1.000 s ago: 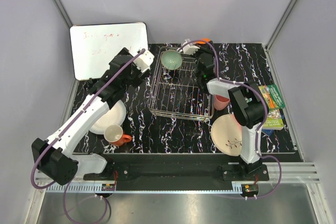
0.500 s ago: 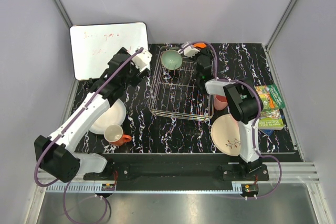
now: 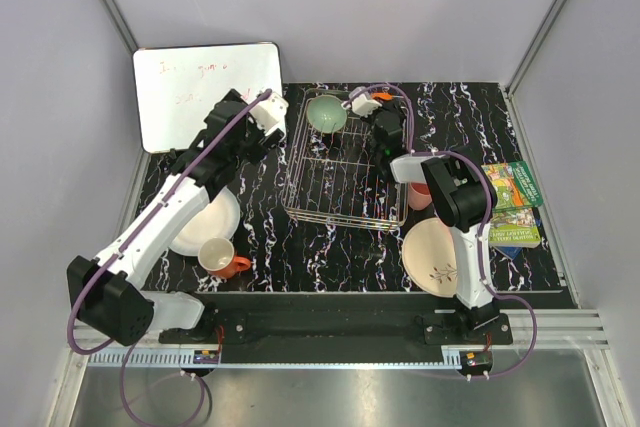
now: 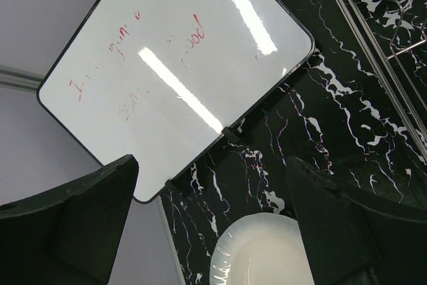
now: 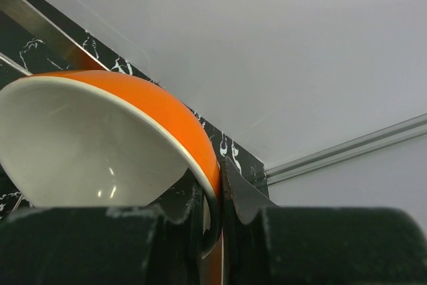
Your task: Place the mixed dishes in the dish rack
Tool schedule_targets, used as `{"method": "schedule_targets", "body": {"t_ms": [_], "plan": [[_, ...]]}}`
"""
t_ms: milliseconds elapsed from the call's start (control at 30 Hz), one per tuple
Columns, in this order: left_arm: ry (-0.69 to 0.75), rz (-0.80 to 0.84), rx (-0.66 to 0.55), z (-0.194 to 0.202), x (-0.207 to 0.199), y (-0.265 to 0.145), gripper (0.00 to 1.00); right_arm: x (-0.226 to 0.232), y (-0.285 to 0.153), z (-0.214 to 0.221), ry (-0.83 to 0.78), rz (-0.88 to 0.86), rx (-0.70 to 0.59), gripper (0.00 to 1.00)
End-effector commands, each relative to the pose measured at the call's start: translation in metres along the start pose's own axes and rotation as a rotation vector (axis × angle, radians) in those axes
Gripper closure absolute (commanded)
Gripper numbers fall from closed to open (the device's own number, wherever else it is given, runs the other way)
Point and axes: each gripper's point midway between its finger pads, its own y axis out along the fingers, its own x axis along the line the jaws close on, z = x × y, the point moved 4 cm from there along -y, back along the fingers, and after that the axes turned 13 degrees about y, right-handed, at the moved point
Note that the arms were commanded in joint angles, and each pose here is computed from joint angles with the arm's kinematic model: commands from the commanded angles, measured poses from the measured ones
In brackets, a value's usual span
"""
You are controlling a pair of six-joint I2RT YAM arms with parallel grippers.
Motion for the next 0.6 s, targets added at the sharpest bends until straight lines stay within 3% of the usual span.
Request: {"method": "schedule_targets", "body": {"t_ms": [0,100,200,333,567], "plan": [[-0.023,-0.055,-0.069,-0.019,0.021,-0.002,0.01,-0.010,-0.002,-0.009,0.115,0.048,-0.042,0.71],[-0.025,-0.054,-0.072,-0.020,0.021,-0.001,0.01,-0.010,-0.007,-0.009,0.125,0.046,-0.040,0.65],[-0.027,-0.057,-0.075,-0.021,0.023,-0.001,0.01,-0.016,-0.008,-0.012,0.150,0.064,-0.045,0.43],[-0.033,-0.053,-0.068,-0.020,0.024,0.000,0.01,-0.020,-0.012,-0.024,0.173,0.074,-0.058,0.28],[-0.049,-0.059,-0.031,-0.015,0.035,-0.003,0.01,-0.056,-0.028,-0.072,0.301,0.138,-0.089,0.21]]}}
